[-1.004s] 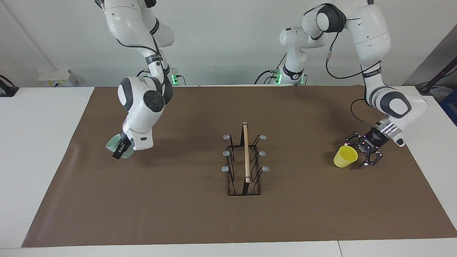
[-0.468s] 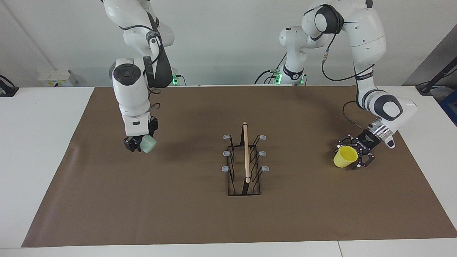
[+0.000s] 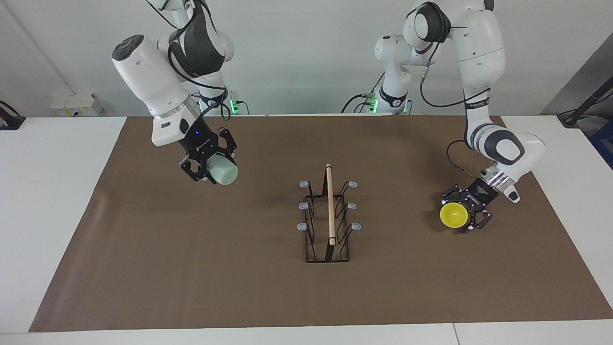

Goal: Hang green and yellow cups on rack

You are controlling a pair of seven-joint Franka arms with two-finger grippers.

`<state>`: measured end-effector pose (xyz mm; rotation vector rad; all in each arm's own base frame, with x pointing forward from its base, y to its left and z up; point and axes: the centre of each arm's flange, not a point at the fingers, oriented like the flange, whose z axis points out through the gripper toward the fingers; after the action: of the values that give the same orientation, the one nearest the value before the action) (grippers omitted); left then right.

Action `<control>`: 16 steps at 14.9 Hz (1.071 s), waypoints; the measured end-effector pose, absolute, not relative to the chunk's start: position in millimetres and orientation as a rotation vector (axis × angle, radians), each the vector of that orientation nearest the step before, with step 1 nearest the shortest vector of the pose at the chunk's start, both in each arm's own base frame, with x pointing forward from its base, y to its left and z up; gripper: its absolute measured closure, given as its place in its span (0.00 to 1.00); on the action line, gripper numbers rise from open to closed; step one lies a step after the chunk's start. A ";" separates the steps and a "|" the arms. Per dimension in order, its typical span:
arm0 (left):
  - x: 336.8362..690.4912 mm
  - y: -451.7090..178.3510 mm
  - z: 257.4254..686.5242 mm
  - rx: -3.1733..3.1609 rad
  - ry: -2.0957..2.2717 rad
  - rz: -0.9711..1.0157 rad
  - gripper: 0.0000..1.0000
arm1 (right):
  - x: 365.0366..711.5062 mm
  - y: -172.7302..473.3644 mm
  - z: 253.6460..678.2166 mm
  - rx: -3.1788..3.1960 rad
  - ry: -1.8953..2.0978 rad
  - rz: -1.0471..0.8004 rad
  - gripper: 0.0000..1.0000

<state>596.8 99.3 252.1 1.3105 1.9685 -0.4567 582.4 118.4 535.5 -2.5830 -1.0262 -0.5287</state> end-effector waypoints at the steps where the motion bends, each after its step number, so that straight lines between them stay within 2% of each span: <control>1: 597.1 98.0 253.9 1.311 1.966 -0.454 0.00 | 581.7 123.2 538.2 -2.527 -1.004 -0.558 0.31; 2: 597.9 94.6 255.2 1.314 1.964 -0.447 0.03 | 581.5 127.1 539.8 -2.465 -0.981 -0.586 0.31; 5: 601.4 74.8 258.2 1.330 1.958 -0.419 0.35 | 582.6 130.8 542.2 -2.312 -0.897 -0.690 0.31; 10: 602.4 74.7 264.6 1.310 1.965 -0.407 0.35 | 563.5 155.0 525.8 -2.129 -0.690 -0.951 0.31; 16: 606.4 75.3 337.4 1.400 1.872 -0.325 0.35 | 518.6 198.6 498.8 -1.996 -0.545 -1.131 0.31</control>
<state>606.4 75.3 337.4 1.4003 1.8716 -0.3252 518.6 198.6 498.8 -1.9957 -0.5454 -1.1311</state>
